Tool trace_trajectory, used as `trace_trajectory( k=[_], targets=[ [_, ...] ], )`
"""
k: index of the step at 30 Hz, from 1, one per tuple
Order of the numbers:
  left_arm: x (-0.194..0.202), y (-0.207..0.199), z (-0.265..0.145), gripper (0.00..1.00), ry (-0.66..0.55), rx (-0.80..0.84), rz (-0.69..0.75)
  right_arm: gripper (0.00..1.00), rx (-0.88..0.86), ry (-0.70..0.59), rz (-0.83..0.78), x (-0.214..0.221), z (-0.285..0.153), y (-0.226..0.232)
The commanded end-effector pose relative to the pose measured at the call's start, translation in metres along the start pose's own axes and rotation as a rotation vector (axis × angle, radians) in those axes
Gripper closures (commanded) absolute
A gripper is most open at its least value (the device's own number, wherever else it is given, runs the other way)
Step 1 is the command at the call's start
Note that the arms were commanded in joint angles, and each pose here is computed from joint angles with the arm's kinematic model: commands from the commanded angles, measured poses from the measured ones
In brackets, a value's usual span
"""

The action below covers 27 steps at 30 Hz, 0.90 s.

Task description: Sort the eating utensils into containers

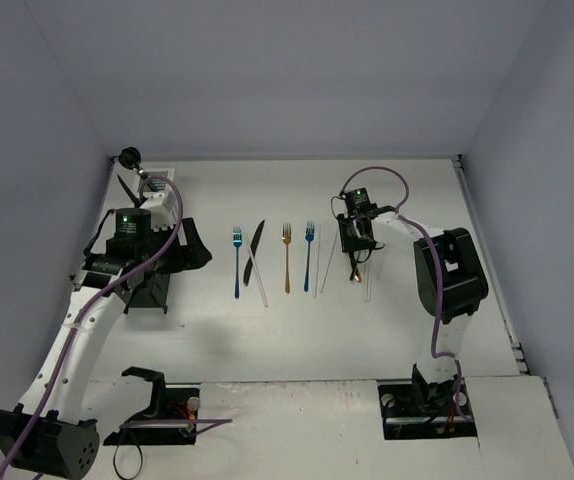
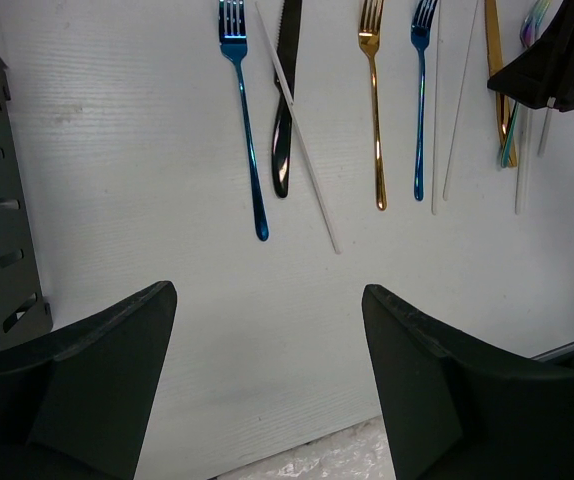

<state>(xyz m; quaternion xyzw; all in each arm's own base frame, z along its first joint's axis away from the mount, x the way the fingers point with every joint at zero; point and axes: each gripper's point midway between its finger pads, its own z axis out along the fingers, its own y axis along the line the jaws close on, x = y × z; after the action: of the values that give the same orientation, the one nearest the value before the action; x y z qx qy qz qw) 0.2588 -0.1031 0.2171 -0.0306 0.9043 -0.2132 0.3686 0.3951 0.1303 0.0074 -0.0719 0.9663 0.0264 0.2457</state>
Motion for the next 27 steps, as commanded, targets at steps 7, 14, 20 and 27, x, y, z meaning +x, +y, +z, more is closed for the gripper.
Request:
trace_trajectory(
  k=[7, 14, 20, 27],
  targets=[
    [-0.025, -0.019, -0.011, 0.28, -0.083, 0.044, 0.022, 0.75, 0.032, 0.209, -0.006, 0.060, -0.003, -0.016],
    [-0.025, -0.019, -0.009, 0.28, -0.077, 0.045, 0.023, 0.75, 0.010, 0.229, -0.010, 0.064, -0.006, -0.014],
    [-0.025, -0.020, -0.009, 0.28, -0.076, 0.044, 0.023, 0.75, 0.016, 0.242, -0.010, 0.067, -0.009, -0.015],
    [-0.025, -0.022, -0.007, 0.28, -0.070, 0.044, 0.028, 0.75, 0.020, 0.259, -0.011, 0.071, -0.007, -0.016]
  ],
)
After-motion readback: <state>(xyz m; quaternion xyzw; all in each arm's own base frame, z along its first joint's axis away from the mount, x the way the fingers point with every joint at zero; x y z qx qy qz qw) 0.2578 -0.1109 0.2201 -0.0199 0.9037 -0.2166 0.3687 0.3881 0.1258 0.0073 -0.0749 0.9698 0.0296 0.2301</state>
